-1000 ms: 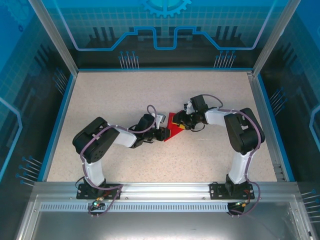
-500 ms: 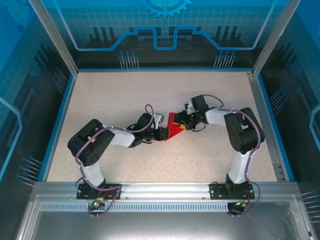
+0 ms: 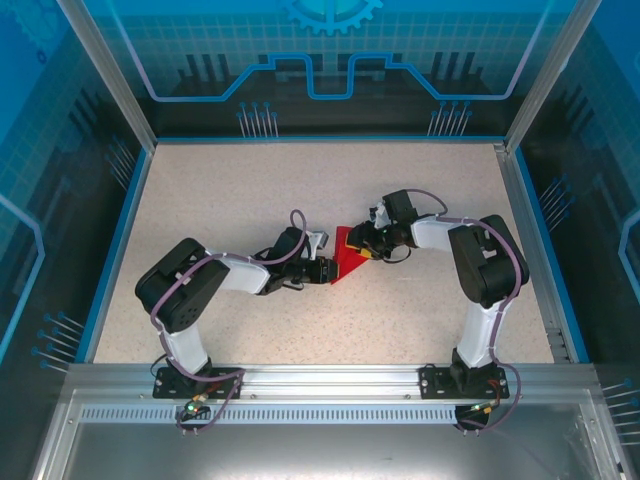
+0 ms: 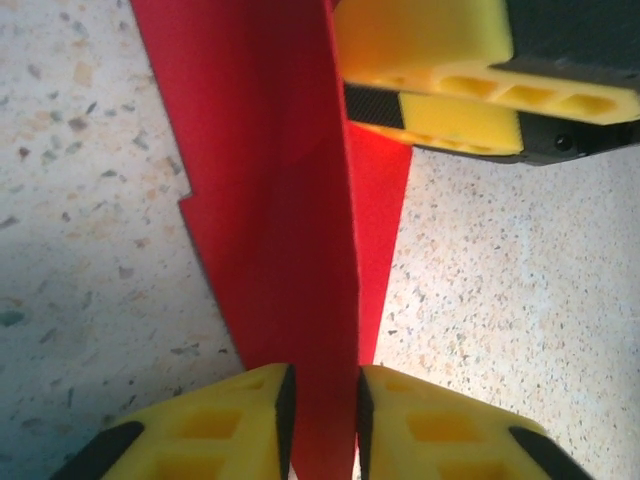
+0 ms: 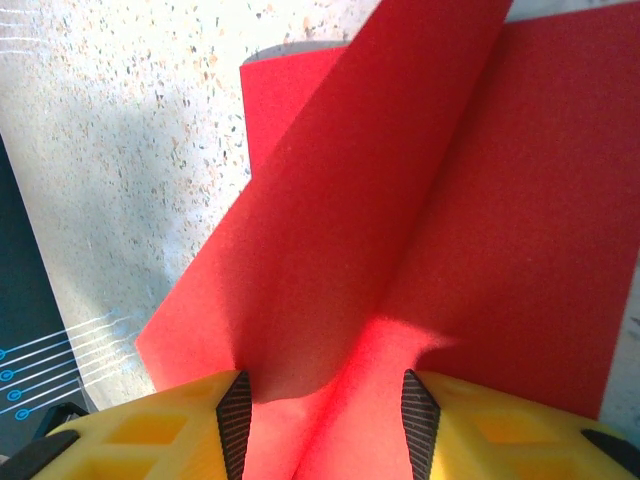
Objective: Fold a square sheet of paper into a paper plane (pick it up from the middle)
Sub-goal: Fourth fold the wing at the center of the table.
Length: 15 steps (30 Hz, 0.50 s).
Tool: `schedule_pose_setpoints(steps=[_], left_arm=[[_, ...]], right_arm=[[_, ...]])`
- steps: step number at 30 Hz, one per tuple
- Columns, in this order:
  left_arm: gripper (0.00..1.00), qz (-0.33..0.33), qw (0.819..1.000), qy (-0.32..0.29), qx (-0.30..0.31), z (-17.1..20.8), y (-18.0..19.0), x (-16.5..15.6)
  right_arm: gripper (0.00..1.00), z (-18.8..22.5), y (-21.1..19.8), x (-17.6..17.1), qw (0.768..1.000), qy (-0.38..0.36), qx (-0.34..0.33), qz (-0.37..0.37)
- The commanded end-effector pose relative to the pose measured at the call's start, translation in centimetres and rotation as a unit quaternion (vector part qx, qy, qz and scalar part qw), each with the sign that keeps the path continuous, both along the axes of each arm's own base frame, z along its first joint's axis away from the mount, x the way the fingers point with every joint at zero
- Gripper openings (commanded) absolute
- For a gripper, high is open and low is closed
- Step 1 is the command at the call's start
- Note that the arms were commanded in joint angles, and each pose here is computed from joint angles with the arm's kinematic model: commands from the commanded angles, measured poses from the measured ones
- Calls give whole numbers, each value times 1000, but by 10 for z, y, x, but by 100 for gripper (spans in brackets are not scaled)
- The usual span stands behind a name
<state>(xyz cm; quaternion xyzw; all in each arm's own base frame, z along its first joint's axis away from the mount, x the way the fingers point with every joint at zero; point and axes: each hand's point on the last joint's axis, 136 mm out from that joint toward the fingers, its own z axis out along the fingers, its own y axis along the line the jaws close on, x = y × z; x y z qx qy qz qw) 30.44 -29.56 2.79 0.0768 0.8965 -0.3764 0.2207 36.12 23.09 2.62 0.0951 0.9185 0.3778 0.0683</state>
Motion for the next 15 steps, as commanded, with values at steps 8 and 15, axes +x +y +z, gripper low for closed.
schedule_pose_setpoints(steps=[8, 15], left_arm=[[30, 44, 999, 24, -23, 22, -8, 26], [27, 67, 997, 43, -21, 13, -6, 35]], right_arm=[[47, -16, -9, -4, 999, 23, -24, 2], [47, -17, -10, -4, 999, 23, -25, 3]])
